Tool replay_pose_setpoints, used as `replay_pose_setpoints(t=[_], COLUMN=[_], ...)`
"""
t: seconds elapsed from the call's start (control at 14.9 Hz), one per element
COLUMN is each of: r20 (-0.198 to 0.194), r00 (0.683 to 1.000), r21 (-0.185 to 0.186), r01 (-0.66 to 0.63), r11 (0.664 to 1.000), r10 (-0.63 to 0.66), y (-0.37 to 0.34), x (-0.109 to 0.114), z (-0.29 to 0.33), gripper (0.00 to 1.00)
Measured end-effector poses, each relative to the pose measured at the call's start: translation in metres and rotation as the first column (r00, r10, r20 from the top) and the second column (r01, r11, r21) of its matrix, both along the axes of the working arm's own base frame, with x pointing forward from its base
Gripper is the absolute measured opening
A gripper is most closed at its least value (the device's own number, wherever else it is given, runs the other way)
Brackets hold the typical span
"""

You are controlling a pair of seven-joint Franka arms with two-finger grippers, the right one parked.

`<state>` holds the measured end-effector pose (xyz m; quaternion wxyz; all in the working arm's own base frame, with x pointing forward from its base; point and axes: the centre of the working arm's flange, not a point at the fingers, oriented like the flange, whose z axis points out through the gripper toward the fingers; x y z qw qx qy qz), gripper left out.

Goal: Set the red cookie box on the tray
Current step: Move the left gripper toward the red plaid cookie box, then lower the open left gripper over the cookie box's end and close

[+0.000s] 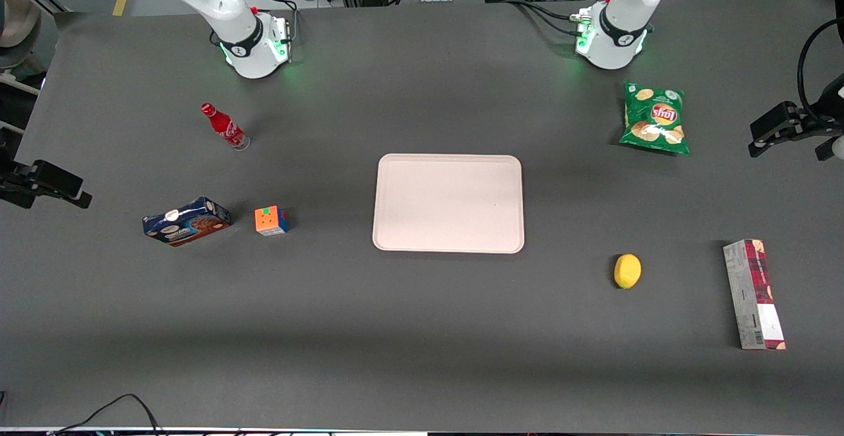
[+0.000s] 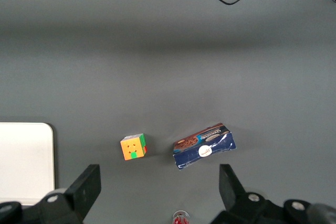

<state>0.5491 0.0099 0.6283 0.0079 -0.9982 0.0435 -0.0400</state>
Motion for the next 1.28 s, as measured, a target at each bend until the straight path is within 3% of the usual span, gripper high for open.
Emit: replay_pose_setpoints(t=[0.27, 0.6, 0.81, 1.14, 1.28], r20=[-0.019, -0.006, -0.02, 0.009, -0.018], r00=[1.0, 1.0, 0.999, 0.994, 0.996], r21=[-0.002, 0.013, 0.021, 0.071, 0.04], r01=[-0.016, 0.025, 0.04, 0.108, 0.087], r11=[1.0, 1.0, 0.999, 0.992, 0.995], r10=[0.016, -0.025, -0.039, -0.109, -0.086], y=[0.01, 0.071, 0.092, 0.147, 0.159], x=[0.012, 0.056, 0.077, 0.106, 0.109], z=[-0.019, -0.087, -0.134, -0.218, -0.257], gripper=[1.0, 1.0, 1.0, 1.0, 1.0])
